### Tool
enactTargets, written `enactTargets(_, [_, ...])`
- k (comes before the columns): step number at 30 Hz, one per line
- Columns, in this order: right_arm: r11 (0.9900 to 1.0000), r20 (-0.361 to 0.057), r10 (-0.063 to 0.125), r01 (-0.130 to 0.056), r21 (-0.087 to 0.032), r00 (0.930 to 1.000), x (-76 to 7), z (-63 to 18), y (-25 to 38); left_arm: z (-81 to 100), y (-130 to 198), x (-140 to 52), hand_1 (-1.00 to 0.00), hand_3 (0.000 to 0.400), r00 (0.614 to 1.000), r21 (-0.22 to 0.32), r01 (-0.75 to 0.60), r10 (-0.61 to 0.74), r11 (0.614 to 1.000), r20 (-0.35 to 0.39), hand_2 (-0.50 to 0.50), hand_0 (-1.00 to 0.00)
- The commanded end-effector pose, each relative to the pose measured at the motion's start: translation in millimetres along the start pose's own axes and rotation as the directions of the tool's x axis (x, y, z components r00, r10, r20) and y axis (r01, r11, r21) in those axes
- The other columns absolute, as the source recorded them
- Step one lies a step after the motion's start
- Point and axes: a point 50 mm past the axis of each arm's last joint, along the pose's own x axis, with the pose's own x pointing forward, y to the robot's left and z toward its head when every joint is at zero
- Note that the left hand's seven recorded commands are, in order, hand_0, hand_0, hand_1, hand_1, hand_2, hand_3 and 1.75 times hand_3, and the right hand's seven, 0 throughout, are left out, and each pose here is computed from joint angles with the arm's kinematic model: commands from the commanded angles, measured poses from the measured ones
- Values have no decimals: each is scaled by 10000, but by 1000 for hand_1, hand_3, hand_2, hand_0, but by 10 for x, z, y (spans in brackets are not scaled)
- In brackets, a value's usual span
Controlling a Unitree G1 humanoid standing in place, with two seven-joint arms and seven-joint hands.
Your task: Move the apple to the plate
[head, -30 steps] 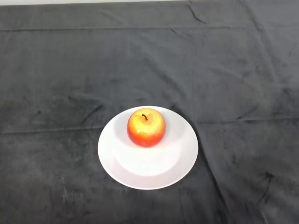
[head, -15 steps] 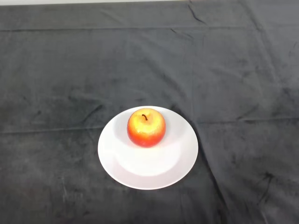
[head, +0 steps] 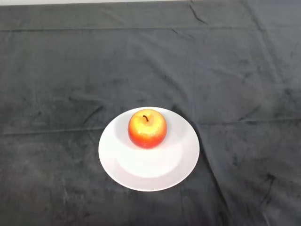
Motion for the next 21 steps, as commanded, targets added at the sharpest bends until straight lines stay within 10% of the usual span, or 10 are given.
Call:
enactTargets(1, [9989,506,451,-458,128,9977,40,136,133,156,126,228,0,0,9964,-9,-477,477,9989,708,0,0])
enactTargets(21, [9989,506,451,-458,127,9977,40,136,133,152,127,227,0,0,9967,1,-440,439,9990,681,0,0])
